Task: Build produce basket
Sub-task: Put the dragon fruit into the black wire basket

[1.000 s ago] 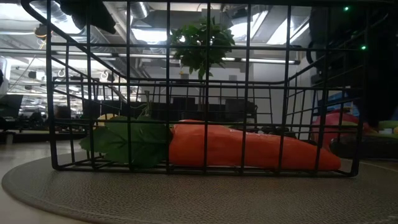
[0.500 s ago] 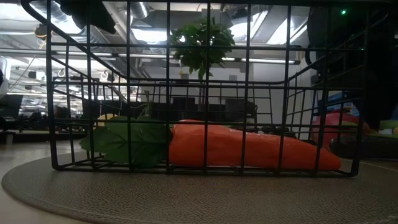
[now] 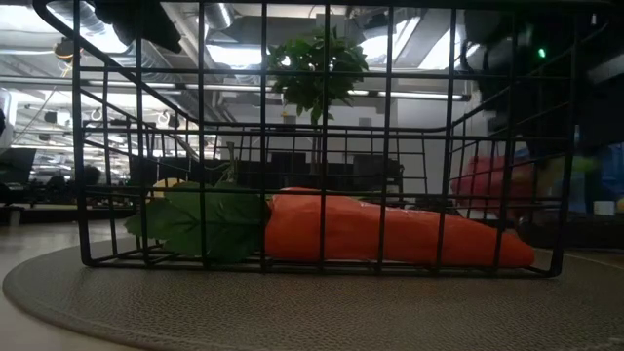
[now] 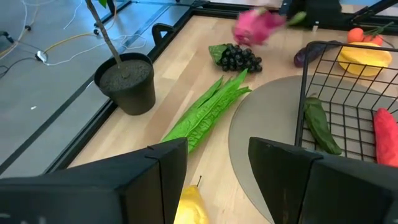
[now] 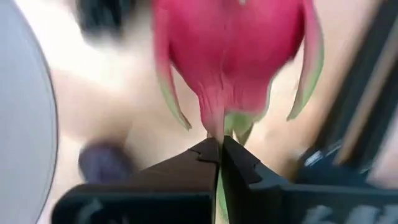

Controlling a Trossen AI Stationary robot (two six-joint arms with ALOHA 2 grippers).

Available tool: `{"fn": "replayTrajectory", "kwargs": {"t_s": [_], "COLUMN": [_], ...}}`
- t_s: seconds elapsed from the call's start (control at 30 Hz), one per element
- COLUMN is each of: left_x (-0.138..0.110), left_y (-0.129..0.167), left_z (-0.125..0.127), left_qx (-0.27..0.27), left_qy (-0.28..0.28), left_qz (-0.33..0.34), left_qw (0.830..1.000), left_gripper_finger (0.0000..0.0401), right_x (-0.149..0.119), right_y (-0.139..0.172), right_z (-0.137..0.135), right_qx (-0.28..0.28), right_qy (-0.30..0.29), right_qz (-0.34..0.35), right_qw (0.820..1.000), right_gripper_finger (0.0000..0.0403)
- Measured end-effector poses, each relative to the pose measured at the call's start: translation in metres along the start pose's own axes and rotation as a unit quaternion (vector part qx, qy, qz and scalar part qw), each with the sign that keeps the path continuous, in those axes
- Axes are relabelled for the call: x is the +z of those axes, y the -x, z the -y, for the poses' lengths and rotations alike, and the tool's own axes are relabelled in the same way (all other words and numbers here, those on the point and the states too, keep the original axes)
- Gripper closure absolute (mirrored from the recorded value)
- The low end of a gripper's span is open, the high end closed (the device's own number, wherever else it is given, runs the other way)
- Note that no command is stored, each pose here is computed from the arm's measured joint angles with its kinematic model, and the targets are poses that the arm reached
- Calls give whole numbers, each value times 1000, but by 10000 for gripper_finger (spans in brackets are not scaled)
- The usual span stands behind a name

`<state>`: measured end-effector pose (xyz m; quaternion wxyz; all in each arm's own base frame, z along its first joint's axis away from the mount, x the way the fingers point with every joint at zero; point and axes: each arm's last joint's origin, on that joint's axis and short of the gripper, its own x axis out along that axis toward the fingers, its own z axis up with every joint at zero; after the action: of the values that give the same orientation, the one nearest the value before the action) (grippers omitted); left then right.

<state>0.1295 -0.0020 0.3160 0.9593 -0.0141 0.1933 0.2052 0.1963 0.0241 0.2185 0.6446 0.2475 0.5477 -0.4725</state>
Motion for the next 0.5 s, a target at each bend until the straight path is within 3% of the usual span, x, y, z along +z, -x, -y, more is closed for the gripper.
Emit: {"fn": "replayTrajectory", "kwargs": {"t_s": [0.1, 0.2, 0.37, 0.5], "left_x": [0, 0, 0, 0], "left_y": [0, 0, 0, 0], "left_z": [0, 0, 0, 0], "left_qx": [0, 0, -1, 0], "left_qy": [1, 3, 4, 4], "left_qz": [0, 0, -1, -1], "left_qw": [1000, 1000, 1000, 1000], "left_gripper_finger": [241, 241, 241, 241], "right_x": [8, 14, 17, 12], "right_y": [24, 49, 84, 103], "right_z": [1, -4, -19, -36], "right_qx": [-18, -1, 69, 143], "right_qy": [11, 24, 88, 159], "right_qz": [86, 167, 245, 284], "right_qw": [996, 986, 963, 935], "right_gripper_finger": [402, 403, 403, 403]}}
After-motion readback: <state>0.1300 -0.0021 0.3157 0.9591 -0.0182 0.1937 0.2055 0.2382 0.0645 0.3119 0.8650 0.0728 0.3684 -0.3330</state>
